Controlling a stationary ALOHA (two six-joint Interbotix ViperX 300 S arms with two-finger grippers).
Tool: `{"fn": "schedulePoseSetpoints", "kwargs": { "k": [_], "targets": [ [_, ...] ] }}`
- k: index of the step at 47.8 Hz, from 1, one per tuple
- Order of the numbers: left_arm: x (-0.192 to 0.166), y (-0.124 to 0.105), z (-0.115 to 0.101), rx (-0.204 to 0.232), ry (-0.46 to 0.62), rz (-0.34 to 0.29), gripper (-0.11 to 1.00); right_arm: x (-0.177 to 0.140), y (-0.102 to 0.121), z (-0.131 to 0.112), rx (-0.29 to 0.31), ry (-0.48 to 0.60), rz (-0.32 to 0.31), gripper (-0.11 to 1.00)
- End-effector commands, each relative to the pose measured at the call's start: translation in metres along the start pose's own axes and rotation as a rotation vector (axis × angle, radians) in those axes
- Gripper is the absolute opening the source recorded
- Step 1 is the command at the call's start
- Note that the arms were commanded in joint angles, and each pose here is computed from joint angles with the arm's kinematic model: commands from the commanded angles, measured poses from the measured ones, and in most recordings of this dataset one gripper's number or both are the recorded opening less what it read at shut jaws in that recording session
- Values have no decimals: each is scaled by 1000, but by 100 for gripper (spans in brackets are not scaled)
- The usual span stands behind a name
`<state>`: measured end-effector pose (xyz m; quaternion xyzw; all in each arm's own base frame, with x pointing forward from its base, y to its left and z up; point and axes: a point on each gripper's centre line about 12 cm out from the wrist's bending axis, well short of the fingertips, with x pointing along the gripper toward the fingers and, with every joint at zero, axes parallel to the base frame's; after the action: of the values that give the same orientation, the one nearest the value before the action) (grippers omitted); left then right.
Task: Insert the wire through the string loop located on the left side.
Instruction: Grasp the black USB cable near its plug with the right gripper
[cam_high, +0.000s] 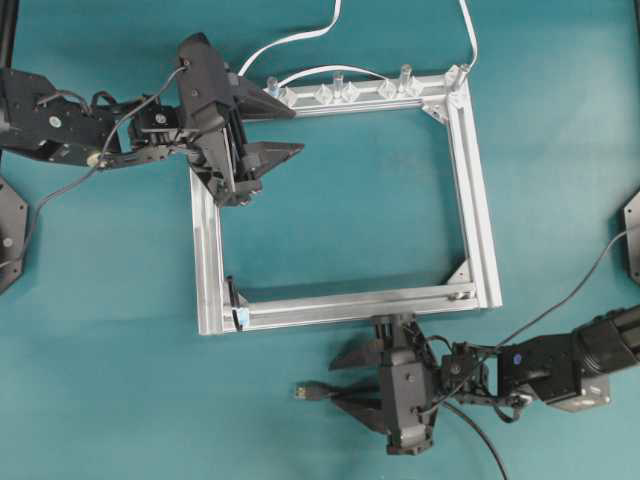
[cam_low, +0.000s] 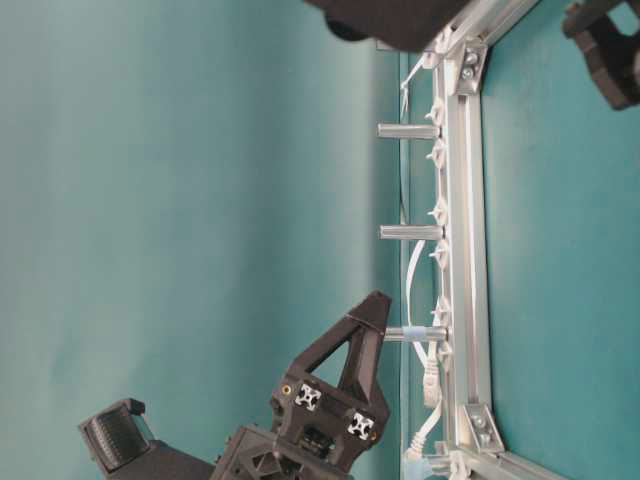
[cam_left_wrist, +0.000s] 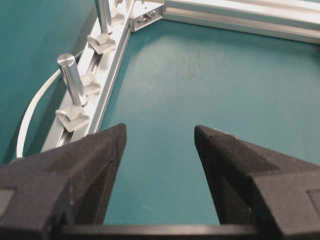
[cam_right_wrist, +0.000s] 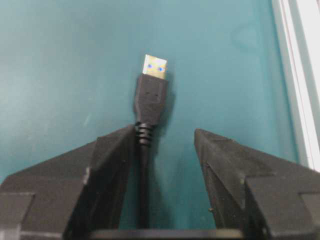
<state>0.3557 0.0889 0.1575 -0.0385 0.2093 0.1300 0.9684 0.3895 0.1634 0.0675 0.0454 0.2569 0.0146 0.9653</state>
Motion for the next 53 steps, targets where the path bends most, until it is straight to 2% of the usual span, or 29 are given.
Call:
{"fn": "schedulePoseSetpoints", "kwargs": {
  "k": [1, 17, 20, 24, 27, 53],
  "targets": [
    [-3, -2, 12, 8, -37, -5, 67, -1, 6, 5, 5, 7, 20, 58],
    [-3, -2, 12, 9, -37, -5, 67, 0, 6, -2, 0, 39, 25, 56],
    [-3, -2, 12, 9, -37, -5, 67, 0, 6, -3, -1, 47, 26, 46],
    [-3, -2, 12, 9, -37, -5, 67, 0, 6, -3, -9, 50, 32, 23],
    [-3, -2, 12, 9, -37, -5, 67, 0, 7, -3, -17, 48, 34, 12],
    [-7, -2, 17, 11, -54, -5, 67, -1, 8, 1, -22, 40, 41, 11]
  ]
}}
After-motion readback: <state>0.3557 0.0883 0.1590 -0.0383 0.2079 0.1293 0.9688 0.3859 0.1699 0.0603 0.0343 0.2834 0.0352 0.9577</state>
